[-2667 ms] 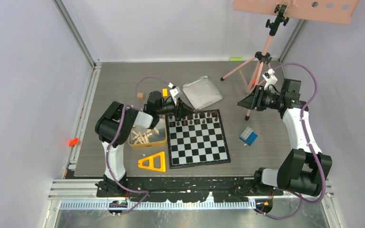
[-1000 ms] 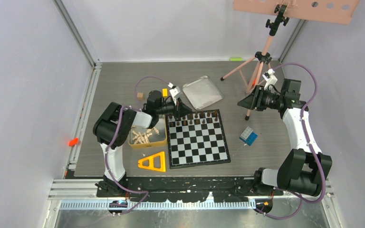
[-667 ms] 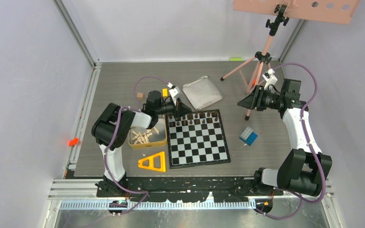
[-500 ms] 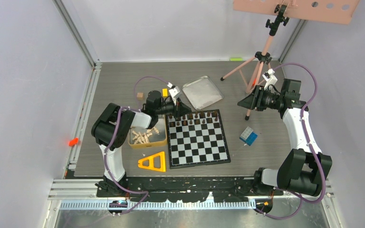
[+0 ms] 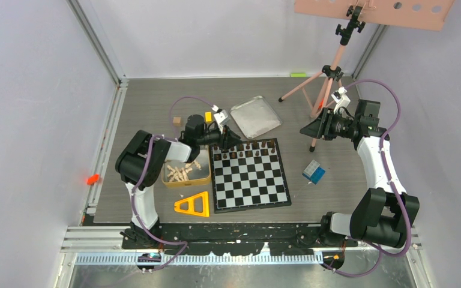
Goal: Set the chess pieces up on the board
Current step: Place the chess piece on the chessboard, then reset both arms
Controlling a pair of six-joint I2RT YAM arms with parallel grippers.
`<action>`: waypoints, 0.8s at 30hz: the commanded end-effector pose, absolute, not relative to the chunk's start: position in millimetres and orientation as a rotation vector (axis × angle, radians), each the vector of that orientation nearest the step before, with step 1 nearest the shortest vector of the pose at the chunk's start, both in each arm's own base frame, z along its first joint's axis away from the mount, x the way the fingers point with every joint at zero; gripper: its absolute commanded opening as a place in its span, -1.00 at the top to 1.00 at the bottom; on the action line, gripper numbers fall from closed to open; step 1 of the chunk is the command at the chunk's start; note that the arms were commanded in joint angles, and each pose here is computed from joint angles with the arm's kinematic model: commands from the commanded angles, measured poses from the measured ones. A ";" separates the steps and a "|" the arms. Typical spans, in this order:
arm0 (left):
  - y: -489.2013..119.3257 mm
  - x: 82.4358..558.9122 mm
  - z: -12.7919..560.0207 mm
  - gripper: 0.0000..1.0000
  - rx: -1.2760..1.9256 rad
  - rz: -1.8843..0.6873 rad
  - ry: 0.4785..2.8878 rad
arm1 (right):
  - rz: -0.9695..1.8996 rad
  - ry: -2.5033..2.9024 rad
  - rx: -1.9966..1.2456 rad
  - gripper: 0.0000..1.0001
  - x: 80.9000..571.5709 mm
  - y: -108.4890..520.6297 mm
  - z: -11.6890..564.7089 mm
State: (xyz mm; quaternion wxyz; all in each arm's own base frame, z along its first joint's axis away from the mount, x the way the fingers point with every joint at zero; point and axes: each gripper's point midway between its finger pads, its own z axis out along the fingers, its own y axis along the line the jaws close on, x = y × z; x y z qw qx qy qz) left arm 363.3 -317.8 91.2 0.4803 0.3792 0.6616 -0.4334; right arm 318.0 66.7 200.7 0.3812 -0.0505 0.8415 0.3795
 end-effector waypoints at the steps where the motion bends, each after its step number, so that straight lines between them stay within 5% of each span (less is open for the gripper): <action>1: -319.1 371.2 114.0 0.39 0.936 -1.021 1.543 | 0.961 2.110 -0.173 0.04 318.5 67.9 208.2; 11: -311.5 378.5 161.7 -0.28 0.902 -0.968 1.508 | 0.935 2.109 -0.186 0.05 318.5 66.1 211.6; 24: -219.9 372.1 229.7 -0.52 0.832 -0.704 1.639 | 0.819 2.121 -0.225 -0.11 317.8 56.3 227.9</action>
